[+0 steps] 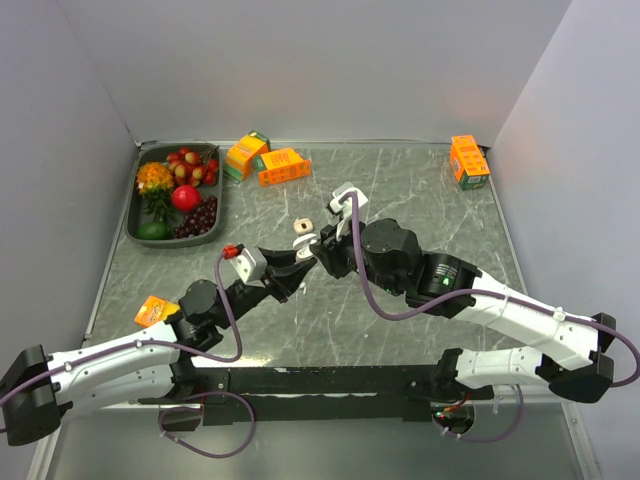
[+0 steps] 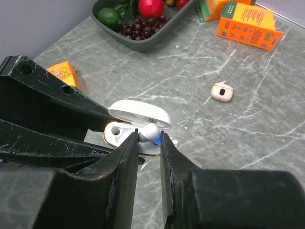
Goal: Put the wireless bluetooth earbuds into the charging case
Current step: Pick up the earbud from the charging case.
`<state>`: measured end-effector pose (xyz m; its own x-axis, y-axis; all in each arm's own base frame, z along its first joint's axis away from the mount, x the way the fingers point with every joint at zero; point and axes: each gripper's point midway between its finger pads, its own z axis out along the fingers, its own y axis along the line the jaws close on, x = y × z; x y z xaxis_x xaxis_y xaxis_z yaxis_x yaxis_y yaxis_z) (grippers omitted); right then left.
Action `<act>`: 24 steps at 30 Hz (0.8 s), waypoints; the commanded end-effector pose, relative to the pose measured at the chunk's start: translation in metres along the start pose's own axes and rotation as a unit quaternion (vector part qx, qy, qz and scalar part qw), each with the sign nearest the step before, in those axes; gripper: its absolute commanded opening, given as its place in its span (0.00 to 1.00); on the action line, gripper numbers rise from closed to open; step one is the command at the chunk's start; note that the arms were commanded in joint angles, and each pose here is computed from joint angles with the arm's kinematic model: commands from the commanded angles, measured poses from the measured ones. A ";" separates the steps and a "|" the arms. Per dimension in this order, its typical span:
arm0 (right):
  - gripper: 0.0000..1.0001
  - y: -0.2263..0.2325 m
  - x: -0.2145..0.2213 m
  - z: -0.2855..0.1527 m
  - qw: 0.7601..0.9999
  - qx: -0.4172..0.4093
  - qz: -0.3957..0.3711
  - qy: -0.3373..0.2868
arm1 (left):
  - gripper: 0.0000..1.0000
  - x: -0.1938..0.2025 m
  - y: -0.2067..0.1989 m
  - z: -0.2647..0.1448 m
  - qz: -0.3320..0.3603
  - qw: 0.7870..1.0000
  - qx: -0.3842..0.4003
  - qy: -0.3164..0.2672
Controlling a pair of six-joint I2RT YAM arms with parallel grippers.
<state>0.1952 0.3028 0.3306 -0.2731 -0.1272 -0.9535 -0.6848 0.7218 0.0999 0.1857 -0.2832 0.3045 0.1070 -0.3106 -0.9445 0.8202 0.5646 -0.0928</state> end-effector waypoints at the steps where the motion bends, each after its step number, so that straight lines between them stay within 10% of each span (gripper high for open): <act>1: 0.14 -0.006 -0.057 -0.025 0.996 0.001 0.023 -0.082 | 0.01 0.008 0.007 0.004 -0.002 1.000 -0.021 0.022; 24: 0.08 -0.001 -0.057 -0.027 0.996 -0.018 0.010 -0.085 | 0.01 0.013 0.003 0.010 -0.020 0.999 -0.017 0.044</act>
<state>0.1988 0.2908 0.3571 -0.2161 -0.0772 -0.9733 -0.6759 0.7312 0.0920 0.1960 -0.2984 0.2700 -0.0285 -0.1813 -0.9830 0.8007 0.5845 -0.1310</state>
